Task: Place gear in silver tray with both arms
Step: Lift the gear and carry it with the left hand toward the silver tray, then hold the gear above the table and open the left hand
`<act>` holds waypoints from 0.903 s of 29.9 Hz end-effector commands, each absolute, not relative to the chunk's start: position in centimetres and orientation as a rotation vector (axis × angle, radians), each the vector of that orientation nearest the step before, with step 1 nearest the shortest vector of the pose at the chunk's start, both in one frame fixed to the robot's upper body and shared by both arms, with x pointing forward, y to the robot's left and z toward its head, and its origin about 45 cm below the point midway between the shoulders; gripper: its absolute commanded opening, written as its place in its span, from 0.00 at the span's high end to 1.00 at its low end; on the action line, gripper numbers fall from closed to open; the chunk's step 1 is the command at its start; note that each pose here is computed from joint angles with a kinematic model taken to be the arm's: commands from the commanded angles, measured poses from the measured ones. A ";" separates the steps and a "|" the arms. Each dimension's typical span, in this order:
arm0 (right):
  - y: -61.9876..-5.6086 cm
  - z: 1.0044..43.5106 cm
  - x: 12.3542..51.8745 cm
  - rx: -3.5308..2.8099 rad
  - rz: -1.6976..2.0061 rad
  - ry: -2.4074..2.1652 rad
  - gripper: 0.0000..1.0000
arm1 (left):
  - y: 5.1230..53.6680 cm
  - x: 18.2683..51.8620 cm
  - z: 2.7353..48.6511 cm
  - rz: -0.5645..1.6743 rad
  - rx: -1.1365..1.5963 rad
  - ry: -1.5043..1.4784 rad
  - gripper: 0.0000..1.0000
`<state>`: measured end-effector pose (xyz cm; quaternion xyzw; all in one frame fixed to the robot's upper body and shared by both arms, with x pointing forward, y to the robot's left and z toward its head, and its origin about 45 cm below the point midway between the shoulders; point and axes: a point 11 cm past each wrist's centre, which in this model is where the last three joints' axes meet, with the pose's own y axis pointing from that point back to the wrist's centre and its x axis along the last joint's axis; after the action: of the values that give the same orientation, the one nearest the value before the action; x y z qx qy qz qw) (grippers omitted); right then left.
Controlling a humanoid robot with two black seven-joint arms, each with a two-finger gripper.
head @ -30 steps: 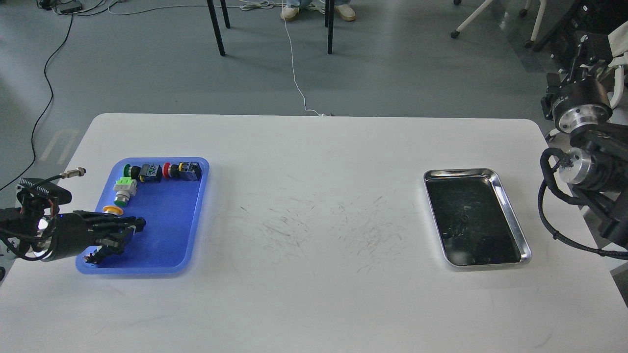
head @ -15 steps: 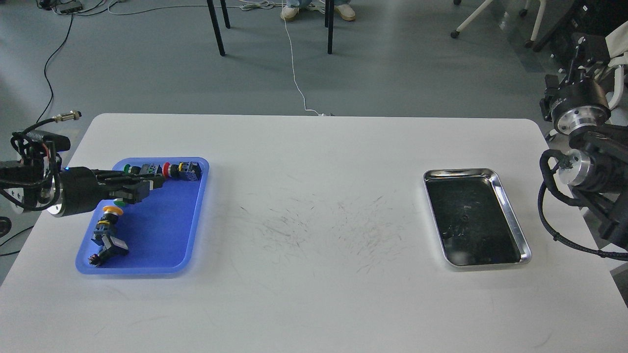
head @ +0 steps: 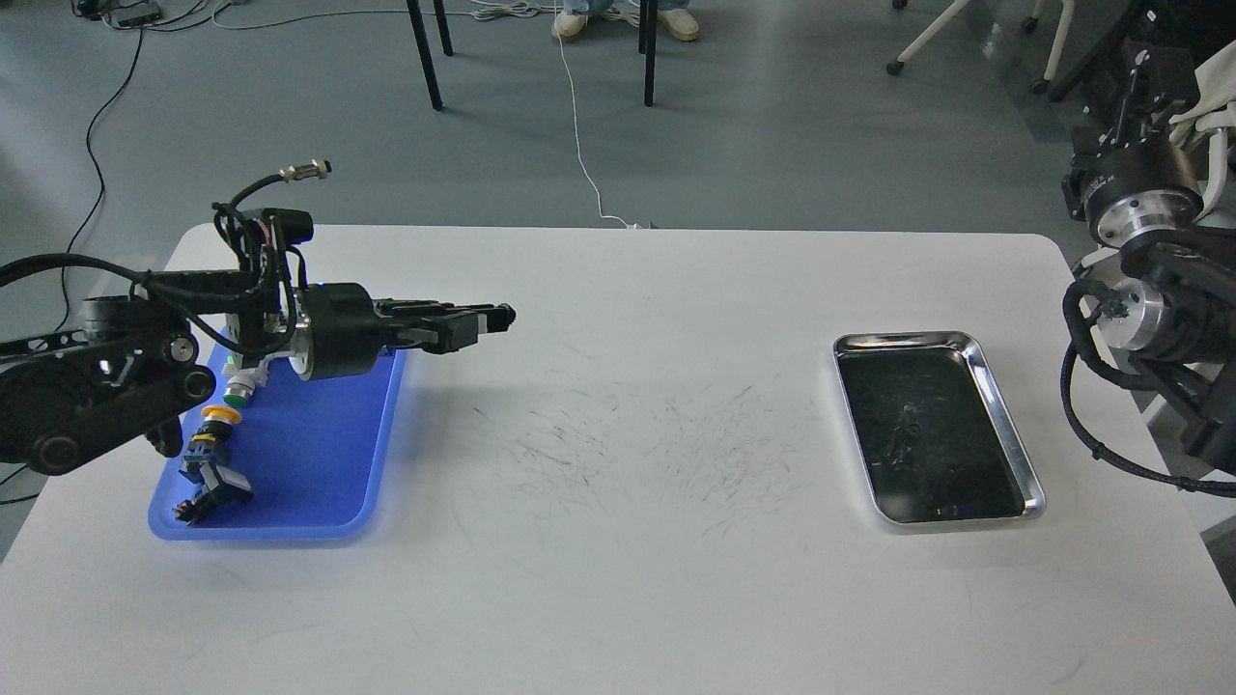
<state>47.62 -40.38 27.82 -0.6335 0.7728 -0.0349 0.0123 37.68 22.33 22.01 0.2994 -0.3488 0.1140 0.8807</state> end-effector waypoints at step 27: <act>-40.6 30.5 48.7 -1.943 -0.178 2.393 0.04 | 3.9 33.9 11.0 0.037 0.537 -0.685 0.95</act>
<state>48.71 -40.54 30.53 -0.6293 0.7746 -0.0572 0.0274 33.50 3.02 11.88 0.2481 -0.3342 0.0045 0.9092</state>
